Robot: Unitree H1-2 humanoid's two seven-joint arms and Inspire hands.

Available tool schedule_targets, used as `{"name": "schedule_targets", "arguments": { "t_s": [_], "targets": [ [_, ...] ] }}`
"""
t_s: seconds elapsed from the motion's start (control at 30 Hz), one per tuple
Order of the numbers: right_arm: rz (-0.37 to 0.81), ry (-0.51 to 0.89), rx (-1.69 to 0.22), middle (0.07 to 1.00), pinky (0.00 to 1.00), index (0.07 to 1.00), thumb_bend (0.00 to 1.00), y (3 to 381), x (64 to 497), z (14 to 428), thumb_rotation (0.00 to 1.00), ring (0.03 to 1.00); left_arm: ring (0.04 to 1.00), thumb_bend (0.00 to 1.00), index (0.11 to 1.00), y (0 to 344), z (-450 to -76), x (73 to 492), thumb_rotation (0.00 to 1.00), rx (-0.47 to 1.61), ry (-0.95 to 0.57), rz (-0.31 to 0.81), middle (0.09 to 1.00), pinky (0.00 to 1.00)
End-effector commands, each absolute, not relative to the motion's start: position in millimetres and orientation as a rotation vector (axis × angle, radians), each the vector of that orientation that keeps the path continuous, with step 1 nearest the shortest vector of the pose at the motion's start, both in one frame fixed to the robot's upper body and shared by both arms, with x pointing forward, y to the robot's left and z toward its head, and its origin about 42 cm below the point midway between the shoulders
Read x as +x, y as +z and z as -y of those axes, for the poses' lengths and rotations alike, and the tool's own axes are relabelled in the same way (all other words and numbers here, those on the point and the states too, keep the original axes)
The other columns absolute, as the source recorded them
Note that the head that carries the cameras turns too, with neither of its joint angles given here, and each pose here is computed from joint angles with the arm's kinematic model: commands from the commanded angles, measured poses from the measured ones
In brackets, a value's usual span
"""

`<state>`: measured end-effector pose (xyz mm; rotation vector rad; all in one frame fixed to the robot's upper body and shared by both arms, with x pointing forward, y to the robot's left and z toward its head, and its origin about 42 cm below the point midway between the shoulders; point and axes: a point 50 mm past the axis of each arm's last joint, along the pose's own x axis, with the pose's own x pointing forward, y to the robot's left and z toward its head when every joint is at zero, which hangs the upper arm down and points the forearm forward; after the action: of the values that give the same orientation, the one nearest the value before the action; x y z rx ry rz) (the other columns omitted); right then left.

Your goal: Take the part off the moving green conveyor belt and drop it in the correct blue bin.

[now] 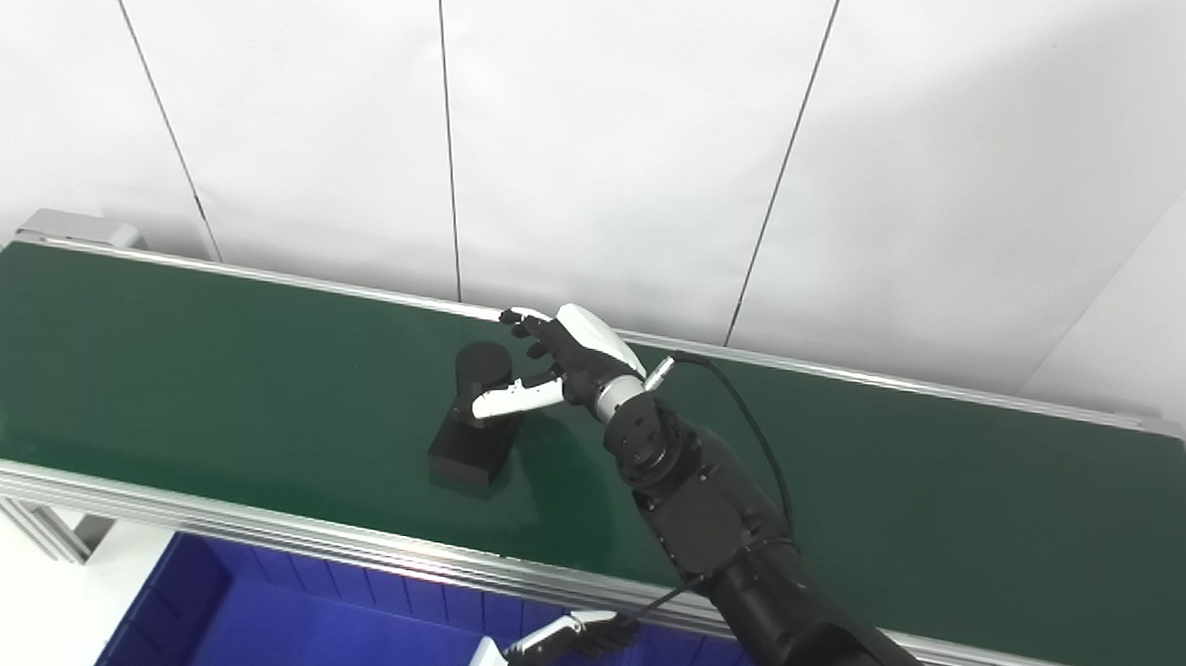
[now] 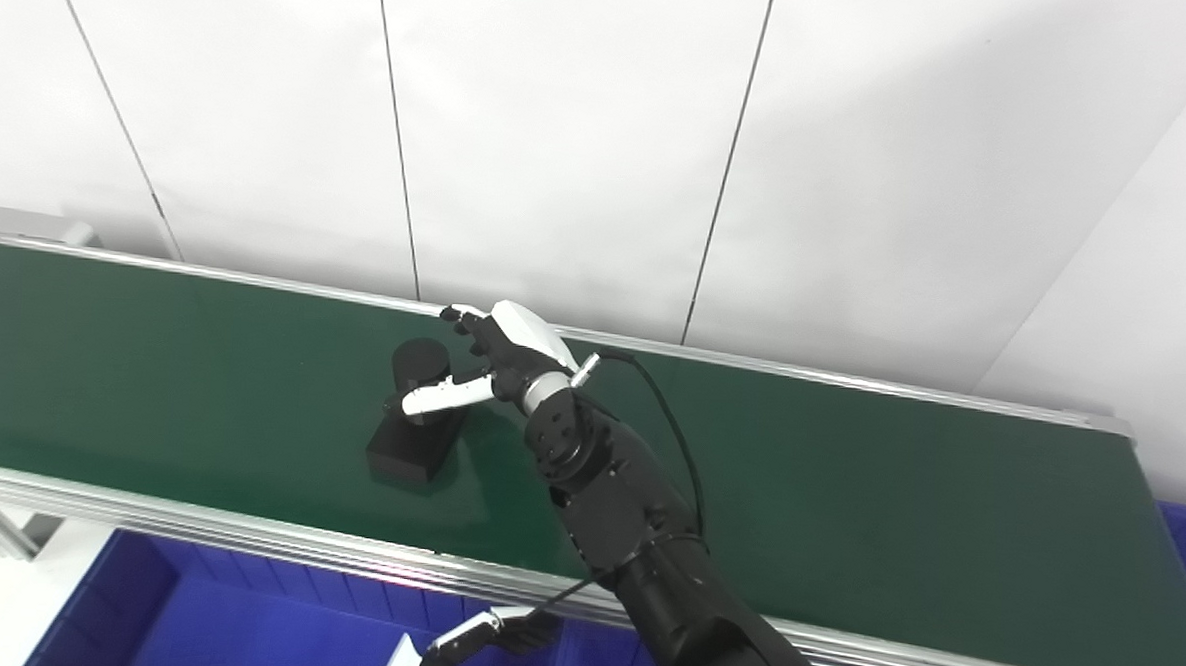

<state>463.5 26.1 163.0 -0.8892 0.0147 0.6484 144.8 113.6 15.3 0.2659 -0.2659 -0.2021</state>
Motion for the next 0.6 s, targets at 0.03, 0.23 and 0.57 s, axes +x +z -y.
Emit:
{"name": "schedule_targets", "arguments": {
  "t_s": [0.03,0.23,0.57],
  "targets": [
    [0.151,0.654,-0.933,0.899,0.74,0.927,0.93,195.7,471.0,-50.5,0.52,0.852,0.660,0.98,0.717,23.1,-104.9,149.2,0.29,0.224,-0.200,0.321,0.691,0.62],
    [0.155,0.639,-1.040,0.890,0.77,0.934,0.91,185.3,475.0,-52.1,0.49,0.843,0.656,0.98,0.721,24.4,-100.5,146.2,0.27,0.214,-0.206,0.328,0.695,0.61],
    [0.101,0.610,-1.005,0.841,0.59,0.858,0.71,156.3,470.6,-42.0,0.24,0.731,0.642,0.98,0.716,26.0,-95.5,144.4,0.26,0.201,-0.196,0.341,0.685,0.61]
  ]
}}
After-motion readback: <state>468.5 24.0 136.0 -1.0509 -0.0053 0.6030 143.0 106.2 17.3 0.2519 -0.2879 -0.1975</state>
